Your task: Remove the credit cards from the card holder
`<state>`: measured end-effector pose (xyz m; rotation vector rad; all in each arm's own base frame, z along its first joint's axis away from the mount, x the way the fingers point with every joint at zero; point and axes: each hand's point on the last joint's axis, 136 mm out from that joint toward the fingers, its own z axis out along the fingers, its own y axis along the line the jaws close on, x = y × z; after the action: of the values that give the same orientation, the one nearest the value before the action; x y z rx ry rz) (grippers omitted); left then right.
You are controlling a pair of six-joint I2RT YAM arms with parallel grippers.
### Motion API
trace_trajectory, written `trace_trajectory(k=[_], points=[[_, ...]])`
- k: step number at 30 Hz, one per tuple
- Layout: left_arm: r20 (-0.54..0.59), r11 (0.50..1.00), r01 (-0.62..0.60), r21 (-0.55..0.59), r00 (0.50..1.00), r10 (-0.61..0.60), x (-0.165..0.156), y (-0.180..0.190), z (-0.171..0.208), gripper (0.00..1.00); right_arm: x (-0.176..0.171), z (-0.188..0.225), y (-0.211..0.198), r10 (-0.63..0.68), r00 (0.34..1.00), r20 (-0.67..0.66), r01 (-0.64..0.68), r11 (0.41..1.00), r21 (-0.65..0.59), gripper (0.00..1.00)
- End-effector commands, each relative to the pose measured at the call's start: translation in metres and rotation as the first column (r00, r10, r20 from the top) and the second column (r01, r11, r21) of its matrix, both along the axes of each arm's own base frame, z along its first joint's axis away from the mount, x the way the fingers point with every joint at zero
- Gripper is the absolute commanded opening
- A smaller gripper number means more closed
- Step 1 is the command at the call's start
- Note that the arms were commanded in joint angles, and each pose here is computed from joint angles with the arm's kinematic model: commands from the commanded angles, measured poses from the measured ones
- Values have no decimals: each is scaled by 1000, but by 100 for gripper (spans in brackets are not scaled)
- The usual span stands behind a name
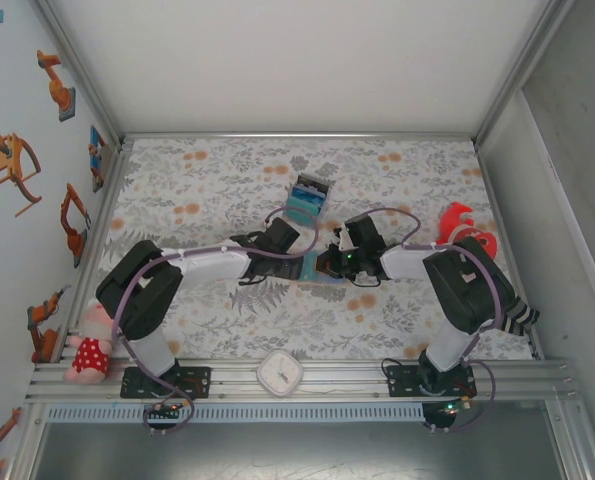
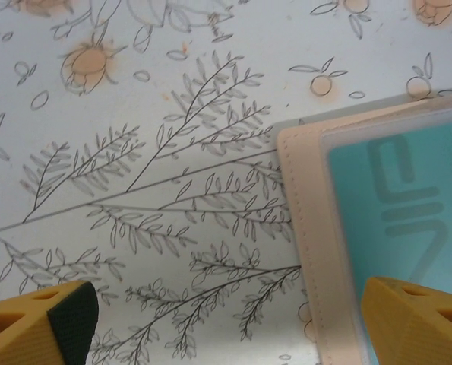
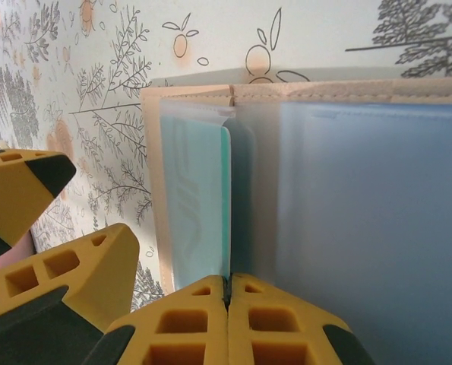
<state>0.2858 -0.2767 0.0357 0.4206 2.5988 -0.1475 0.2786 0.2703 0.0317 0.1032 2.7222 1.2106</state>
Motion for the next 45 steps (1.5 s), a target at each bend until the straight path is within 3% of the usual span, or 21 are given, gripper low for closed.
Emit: trace_trajectory(k=[1, 9, 21, 32, 45], points=[[16, 998, 53, 42, 998, -54, 6, -8, -2, 91, 3, -3, -1, 6, 1000, -8, -6, 1000, -18, 2], [-27, 988, 87, 129, 996, -84, 6, -3, -21, 92, 3, -6, -2, 3, 1000, -12, -3, 1000, -25, 2], [-143, 966, 85, 246, 988, -50, -8, 25, -55, 85, 5, -3, -14, -27, 1000, -1, 27, 999, -27, 0], [-177, 957, 80, 277, 984, -31, -9, 33, -66, 82, 2, 0, -29, -24, 999, 23, 26, 994, -106, 0], [-181, 954, 65, 292, 983, -12, -10, 39, -66, 81, 4, -1, -38, -44, 999, 21, 46, 994, -95, 0]])
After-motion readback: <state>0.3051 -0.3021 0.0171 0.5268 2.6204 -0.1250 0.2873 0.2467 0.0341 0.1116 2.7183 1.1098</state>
